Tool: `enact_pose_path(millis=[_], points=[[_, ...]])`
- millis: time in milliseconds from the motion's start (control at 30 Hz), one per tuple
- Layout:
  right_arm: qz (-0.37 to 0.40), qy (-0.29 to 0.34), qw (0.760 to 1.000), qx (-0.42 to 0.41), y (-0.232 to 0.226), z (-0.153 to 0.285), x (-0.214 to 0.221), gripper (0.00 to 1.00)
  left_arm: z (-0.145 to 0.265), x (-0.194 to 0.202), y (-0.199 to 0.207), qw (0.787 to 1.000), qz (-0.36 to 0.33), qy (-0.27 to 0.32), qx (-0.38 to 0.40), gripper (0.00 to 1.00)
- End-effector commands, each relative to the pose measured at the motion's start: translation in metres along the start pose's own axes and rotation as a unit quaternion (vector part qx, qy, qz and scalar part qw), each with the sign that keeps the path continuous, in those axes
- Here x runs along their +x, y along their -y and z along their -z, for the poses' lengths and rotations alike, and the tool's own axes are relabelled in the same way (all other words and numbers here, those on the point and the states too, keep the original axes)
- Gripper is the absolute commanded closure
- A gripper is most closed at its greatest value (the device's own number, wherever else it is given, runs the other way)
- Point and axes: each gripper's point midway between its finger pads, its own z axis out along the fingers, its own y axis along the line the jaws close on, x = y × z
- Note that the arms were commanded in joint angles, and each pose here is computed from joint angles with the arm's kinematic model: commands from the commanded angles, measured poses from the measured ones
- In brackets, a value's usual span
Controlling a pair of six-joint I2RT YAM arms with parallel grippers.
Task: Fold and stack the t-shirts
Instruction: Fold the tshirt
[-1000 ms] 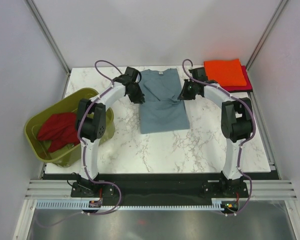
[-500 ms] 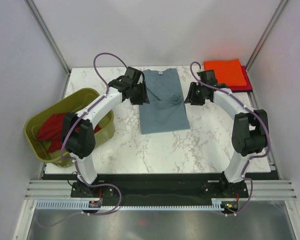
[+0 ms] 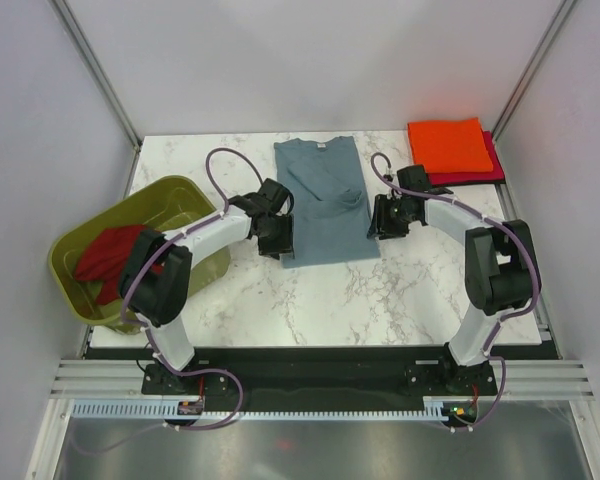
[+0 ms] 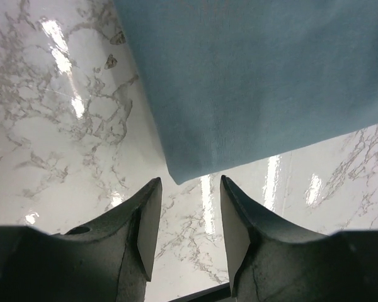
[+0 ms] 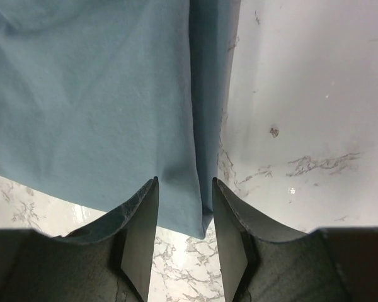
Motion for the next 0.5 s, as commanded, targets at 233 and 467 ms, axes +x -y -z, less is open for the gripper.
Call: enact_pose_path(millis=[233,467], points=[[0.014,0.012,1.0,-0.019,0.0,-0.006,0.018,0.69,-0.025,0.004,0.008,0.999,-0.009,0.009,0.041,0.47],[-0.012,0.026,1.0,-0.008,0.002,0.012,0.037,1.0,-0.031,0.021,0.006,0.999,-0.013,-0.016,0.045,0.98]])
